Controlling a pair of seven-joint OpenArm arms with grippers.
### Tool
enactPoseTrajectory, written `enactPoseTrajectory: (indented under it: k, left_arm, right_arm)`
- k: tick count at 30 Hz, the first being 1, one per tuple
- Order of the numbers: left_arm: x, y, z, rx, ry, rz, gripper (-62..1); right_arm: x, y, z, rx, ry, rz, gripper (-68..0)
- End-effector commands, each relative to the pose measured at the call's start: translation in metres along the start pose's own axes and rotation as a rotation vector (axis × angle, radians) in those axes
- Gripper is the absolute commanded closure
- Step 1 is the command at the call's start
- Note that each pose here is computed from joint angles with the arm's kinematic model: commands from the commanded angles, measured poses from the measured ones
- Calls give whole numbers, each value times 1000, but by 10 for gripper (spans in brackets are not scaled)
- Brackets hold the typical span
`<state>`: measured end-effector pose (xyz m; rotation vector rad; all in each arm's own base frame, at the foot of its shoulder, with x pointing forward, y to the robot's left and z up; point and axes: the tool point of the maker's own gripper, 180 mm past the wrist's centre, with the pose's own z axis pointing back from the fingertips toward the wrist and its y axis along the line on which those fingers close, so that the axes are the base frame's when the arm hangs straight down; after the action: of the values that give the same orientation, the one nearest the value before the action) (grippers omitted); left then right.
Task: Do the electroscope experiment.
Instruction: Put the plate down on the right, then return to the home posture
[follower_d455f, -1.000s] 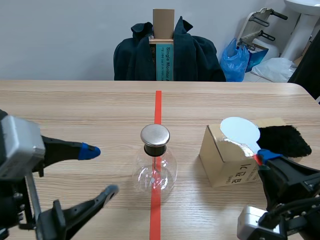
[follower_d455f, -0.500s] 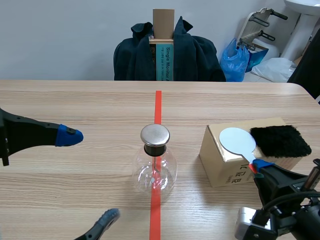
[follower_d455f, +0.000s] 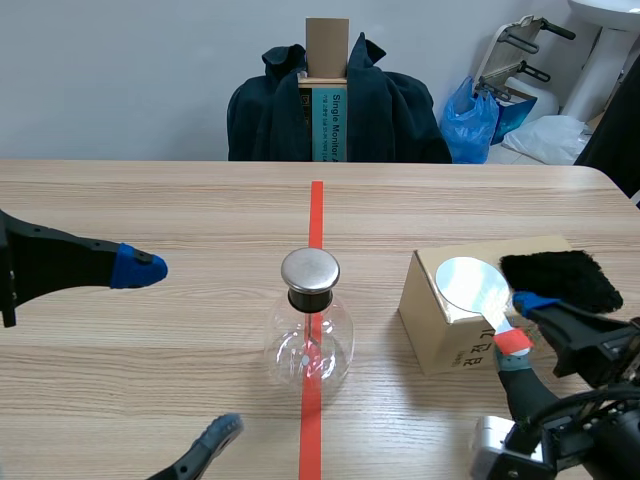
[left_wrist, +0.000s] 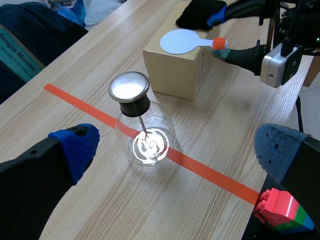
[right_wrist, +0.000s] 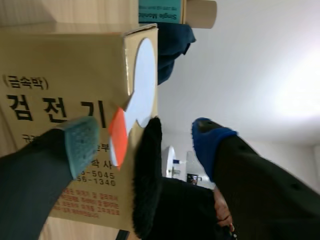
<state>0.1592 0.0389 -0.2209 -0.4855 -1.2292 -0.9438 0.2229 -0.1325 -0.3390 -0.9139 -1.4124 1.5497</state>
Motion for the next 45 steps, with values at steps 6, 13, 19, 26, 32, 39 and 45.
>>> enactPoseTrajectory:
  k: [6, 13, 19, 26, 32, 39, 45]
  left_arm:
    - [5, 0, -1, 5, -22, 10, -623]
    - [6, 0, -1, 6, -24, 8, -623]
    - [6, 1, -1, 11, -25, 7, -623]
    - [6, 2, -1, 11, -24, -2, -623]
    - [6, 1, -1, 10, -23, -3, -623]
    - [6, 1, -1, 10, -22, -3, -623]
    - [6, 1, -1, 10, -23, -4, -623]
  right_arm:
    - [-4, -21, -1, -93, 4, 38, -489]
    - [-15, -13, 19, -48, 6, -3, -489]
    - [-24, -6, 52, 37, -71, -121, -489]
    - [-66, -52, 45, -8, -102, -448, -487]
    - [-92, -111, 2, -67, -62, -792, -487]
    - [-96, -149, -40, -52, -1, -1038, -487]
    - [-62, -154, -48, 47, -59, -1115, -487]
